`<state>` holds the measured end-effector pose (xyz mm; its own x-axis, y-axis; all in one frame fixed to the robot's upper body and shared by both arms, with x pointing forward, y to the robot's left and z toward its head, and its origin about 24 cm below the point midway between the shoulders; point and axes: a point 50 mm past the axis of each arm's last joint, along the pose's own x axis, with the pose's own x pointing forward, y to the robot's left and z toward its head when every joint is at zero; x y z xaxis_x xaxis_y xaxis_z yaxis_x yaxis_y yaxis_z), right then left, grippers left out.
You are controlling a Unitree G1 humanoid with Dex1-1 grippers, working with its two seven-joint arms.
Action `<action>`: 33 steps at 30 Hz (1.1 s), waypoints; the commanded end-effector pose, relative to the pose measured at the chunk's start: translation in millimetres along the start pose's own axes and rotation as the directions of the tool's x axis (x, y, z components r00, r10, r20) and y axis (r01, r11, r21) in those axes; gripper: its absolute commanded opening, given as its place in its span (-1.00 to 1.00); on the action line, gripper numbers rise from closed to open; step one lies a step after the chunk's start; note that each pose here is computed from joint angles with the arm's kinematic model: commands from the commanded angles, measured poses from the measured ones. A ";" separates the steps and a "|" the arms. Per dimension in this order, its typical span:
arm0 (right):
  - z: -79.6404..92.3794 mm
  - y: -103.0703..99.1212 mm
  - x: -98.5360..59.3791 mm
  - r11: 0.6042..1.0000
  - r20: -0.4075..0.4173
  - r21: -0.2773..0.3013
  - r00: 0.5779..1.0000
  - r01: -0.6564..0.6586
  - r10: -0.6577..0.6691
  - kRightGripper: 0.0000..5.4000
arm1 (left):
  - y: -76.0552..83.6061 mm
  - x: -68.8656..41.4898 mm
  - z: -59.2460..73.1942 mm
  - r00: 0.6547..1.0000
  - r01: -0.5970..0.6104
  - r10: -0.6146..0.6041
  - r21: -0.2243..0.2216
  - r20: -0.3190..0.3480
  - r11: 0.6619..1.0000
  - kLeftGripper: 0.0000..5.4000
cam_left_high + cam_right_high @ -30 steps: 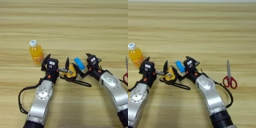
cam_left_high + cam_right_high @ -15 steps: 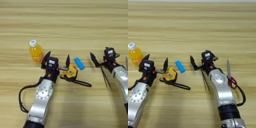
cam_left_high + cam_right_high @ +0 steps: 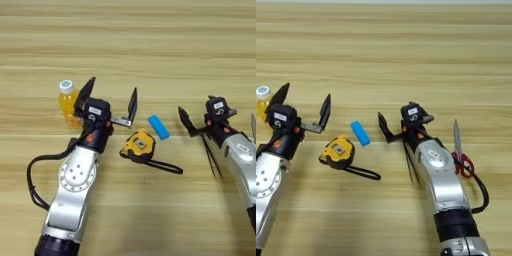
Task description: Move the objects on the table
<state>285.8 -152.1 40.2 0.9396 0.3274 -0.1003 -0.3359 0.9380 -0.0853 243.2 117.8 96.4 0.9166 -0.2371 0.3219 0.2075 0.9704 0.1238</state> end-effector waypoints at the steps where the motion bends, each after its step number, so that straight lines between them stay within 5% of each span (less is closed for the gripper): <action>1: 2.7 3.4 3.6 1.000 0.012 0.000 1.000 -0.019 0.019 0.99 | 16.1 10.3 6.1 0.999 -0.029 0.028 0.047 0.022 0.998 1.00; 11: 2.5 11.3 4.4 0.999 0.014 -0.001 0.999 -0.040 0.040 0.99 | 59.1 22.7 3.7 0.990 -0.144 0.143 0.104 0.020 0.984 1.00; 33: 6.4 6.7 4.9 1.000 0.043 0.011 0.999 0.008 -0.009 0.99 | 92.4 20.2 -48.2 0.957 -0.225 0.230 0.047 -0.178 0.973 1.00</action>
<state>285.8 -143.5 40.3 0.9430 0.3234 -0.0785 -0.3291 0.9413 -0.0748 293.9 202.9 66.9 0.9875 0.0046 0.1576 -0.0208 0.9947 0.1011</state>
